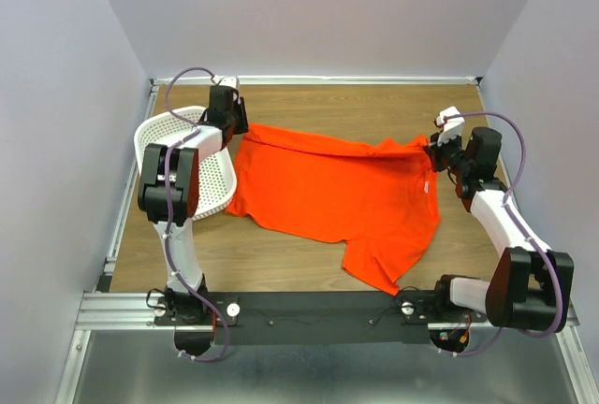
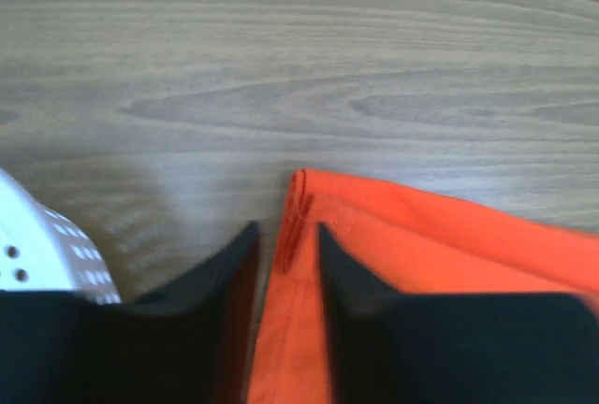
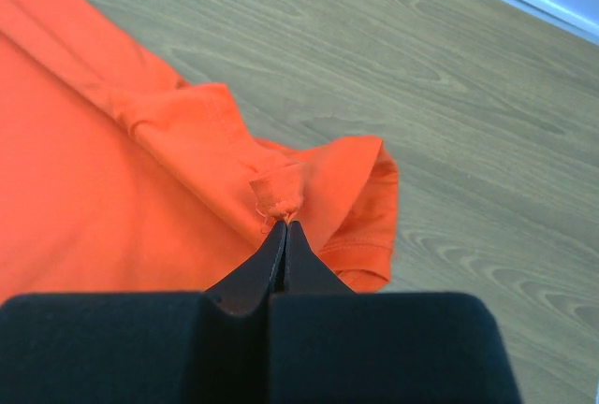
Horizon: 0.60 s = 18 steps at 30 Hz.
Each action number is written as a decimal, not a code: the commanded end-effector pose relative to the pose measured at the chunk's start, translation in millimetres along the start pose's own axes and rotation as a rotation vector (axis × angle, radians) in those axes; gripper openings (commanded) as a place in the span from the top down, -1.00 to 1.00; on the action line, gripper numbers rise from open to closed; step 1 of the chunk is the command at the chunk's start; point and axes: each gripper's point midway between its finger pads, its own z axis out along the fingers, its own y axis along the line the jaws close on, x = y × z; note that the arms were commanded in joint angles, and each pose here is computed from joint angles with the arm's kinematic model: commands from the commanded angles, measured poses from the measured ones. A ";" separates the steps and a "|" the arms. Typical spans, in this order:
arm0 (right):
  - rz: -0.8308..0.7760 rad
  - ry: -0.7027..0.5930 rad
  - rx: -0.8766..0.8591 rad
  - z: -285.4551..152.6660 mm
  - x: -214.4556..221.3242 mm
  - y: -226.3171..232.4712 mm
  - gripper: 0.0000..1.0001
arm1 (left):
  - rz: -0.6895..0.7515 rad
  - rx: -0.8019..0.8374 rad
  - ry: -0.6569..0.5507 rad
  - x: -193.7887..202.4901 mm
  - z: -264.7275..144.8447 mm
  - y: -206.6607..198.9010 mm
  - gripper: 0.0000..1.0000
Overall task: Fold and stack the t-shirts
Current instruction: Fold the tshirt
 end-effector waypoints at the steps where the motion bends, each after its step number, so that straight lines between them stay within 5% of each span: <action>1: -0.017 0.033 0.007 -6.3 15.0 0.5 0.99 | -0.010 -0.020 -0.110 -42.4 -38.7 3.5 0.05; 4: -0.020 0.039 -0.025 -8.4 22.1 9.3 0.99 | -0.013 -0.026 -0.183 -68.9 -62.9 2.7 -0.15; 11: -0.028 0.037 -0.071 -11.4 24.2 19.4 0.99 | -0.013 0.063 -0.340 -129.3 -120.1 -19.5 -0.18; 18: -0.062 0.038 -0.102 -16.9 25.9 26.3 0.99 | -0.001 0.077 -0.391 -138.7 -151.7 -21.1 -0.18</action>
